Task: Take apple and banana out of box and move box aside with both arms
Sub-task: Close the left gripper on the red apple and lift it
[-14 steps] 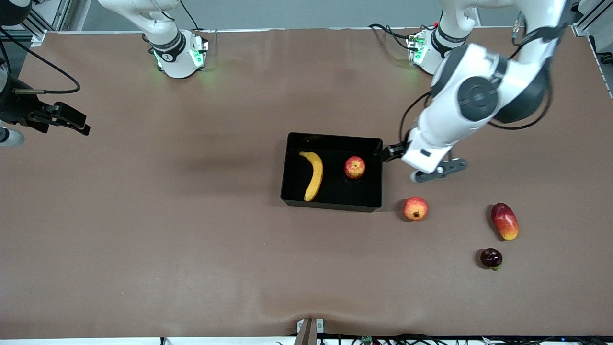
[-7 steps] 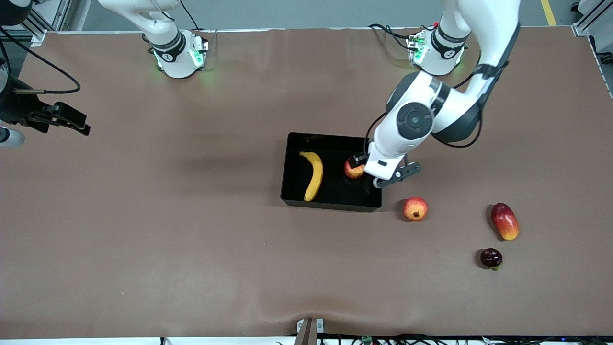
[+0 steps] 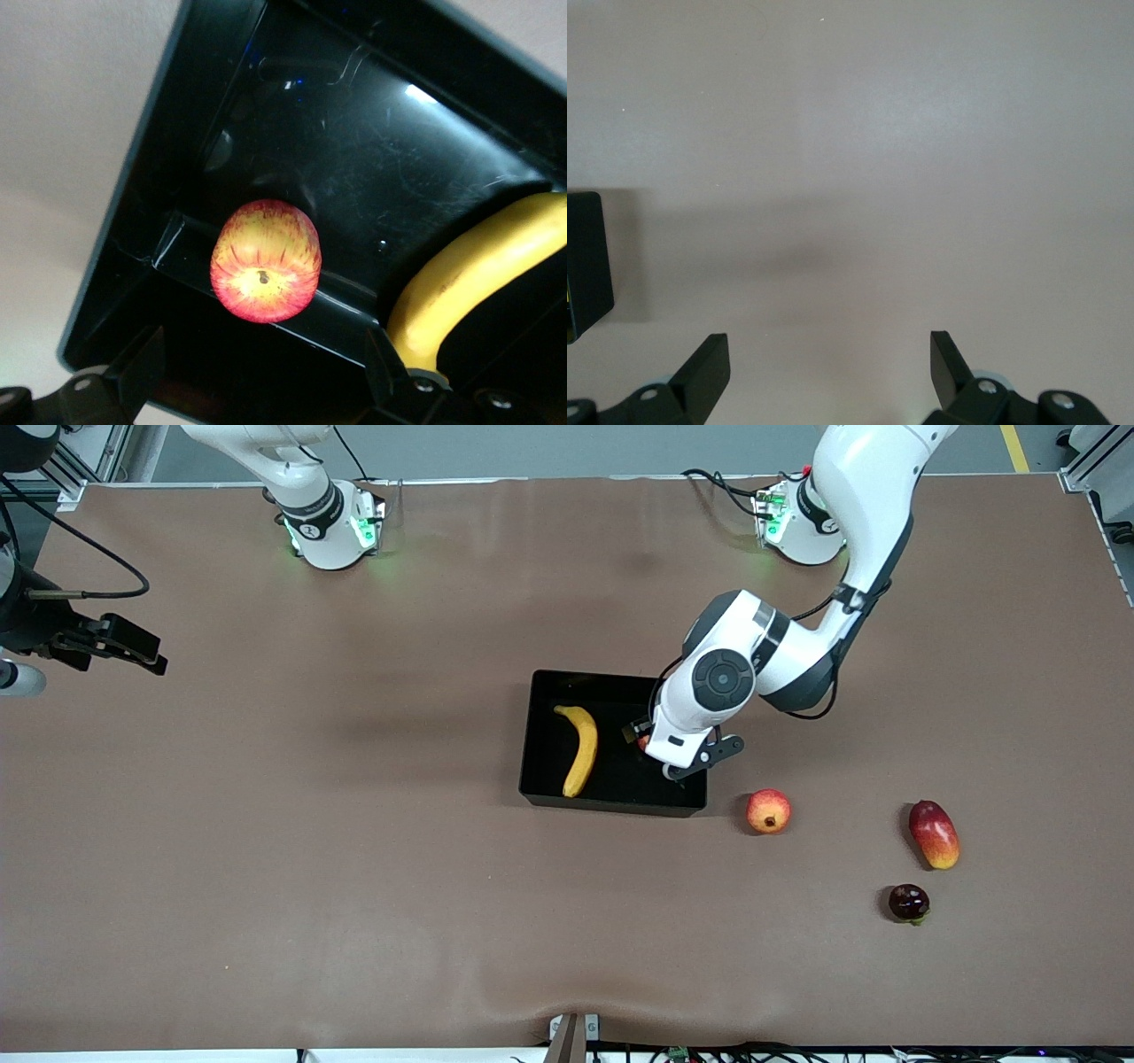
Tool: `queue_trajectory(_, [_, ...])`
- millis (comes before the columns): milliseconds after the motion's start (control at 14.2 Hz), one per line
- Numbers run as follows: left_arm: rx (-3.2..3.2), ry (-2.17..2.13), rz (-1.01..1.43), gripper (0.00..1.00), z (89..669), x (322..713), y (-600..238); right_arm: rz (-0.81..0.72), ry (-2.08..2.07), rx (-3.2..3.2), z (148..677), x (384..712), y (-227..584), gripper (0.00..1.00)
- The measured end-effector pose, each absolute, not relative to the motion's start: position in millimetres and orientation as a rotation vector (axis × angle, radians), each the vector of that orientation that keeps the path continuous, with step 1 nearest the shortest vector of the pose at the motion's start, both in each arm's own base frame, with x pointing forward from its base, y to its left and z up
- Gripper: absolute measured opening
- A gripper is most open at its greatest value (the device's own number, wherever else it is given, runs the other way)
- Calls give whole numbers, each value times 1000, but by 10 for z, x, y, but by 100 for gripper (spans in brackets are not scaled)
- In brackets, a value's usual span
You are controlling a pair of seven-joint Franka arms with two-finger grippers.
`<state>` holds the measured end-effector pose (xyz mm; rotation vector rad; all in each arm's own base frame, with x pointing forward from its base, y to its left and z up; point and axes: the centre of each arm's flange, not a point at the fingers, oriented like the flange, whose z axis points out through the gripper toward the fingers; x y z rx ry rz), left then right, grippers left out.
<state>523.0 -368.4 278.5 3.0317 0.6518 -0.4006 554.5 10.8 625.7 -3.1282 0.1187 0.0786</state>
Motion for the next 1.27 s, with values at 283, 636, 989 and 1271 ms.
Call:
queue_trajectory(283, [3075,695,-369,100,2517,5228,-3689,79,118,-3128,6257,5545,110,100])
queue_trajectory(636, [3056,718,-375,100,2197,5224,-3733,79,118,-3128,6257,5545,110,100])
queue_trajectory(989, [3054,722,-382,70,2145,5227,-3736,79,118,-3128,6257,5545,110,100])
queue_trajectory(1271, [3095,694,-280,70,2329,5322,-3714,79,118,-3128,6257,5545,110,100])
